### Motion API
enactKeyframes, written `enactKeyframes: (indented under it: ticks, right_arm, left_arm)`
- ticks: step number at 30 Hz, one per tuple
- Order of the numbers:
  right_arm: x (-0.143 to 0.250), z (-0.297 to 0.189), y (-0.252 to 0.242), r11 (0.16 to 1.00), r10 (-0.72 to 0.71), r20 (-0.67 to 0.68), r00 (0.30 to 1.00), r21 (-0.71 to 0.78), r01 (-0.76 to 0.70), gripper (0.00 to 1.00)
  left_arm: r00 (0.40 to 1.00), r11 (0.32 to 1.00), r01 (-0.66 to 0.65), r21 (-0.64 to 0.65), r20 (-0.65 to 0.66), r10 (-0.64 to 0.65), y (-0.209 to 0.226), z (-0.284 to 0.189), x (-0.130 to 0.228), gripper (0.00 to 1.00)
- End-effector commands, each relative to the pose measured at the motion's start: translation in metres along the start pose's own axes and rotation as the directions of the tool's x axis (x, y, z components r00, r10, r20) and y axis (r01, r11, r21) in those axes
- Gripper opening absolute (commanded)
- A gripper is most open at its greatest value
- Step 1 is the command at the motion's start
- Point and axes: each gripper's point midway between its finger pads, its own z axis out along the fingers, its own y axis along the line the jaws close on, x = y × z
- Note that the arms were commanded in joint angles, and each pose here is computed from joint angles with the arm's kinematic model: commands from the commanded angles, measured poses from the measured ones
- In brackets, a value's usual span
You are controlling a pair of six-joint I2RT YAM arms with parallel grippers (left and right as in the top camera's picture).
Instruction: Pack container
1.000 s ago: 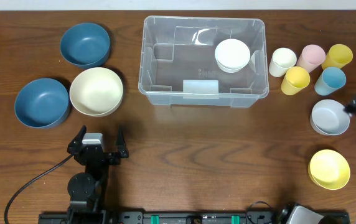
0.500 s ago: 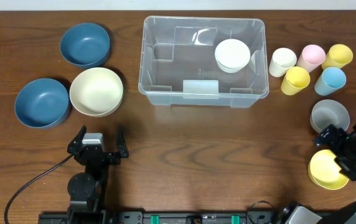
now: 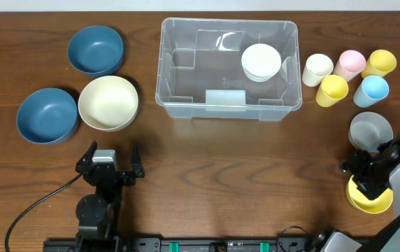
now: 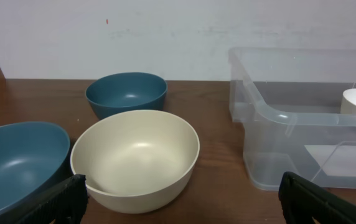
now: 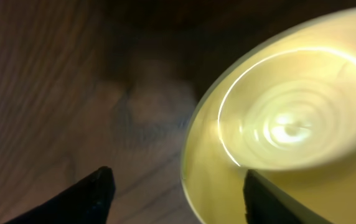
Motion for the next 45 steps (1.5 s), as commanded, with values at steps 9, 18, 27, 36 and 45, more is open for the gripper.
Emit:
enactKeyframes:
  ticks: [9, 18, 27, 36, 45]
  right_arm:
    - [-0.004, 0.005, 0.005, 1.0, -0.009, 0.037, 0.999, -0.024, 0.01, 0.08]
    - [0.003, 0.007, 0.004, 1.0, -0.015, 0.016, 1.0, -0.018, 0.016, 0.01]
    - [0.018, 0.017, 0.002, 1.0, -0.027, -0.022, 0.999, -0.007, 0.027, 0.11]
    - [0.025, 0.015, 0.016, 0.994, -0.072, -0.053, 0.996, -0.088, 0.067, 0.01]
    - [0.039, -0.041, 0.078, 0.911, -0.356, -0.003, 0.934, -0.222, 0.347, 0.01]
  left_arm:
    - [0.999, 1.0, -0.012, -0.016, -0.051, 0.011, 0.004, 0.001, 0.018, 0.98]
    - [0.999, 1.0, -0.012, -0.016, -0.051, 0.011, 0.004, 0.001, 0.018, 0.98]
    - [0.999, 1.0, -0.012, -0.016, -0.051, 0.011, 0.004, 0.001, 0.018, 0.98]
    - [0.999, 1.0, -0.012, -0.016, -0.051, 0.011, 0.003, 0.001, 0.018, 0.98]
    - [0.999, 1.0, -0.012, -0.016, -0.051, 0.011, 0.004, 0.001, 0.018, 0.98]
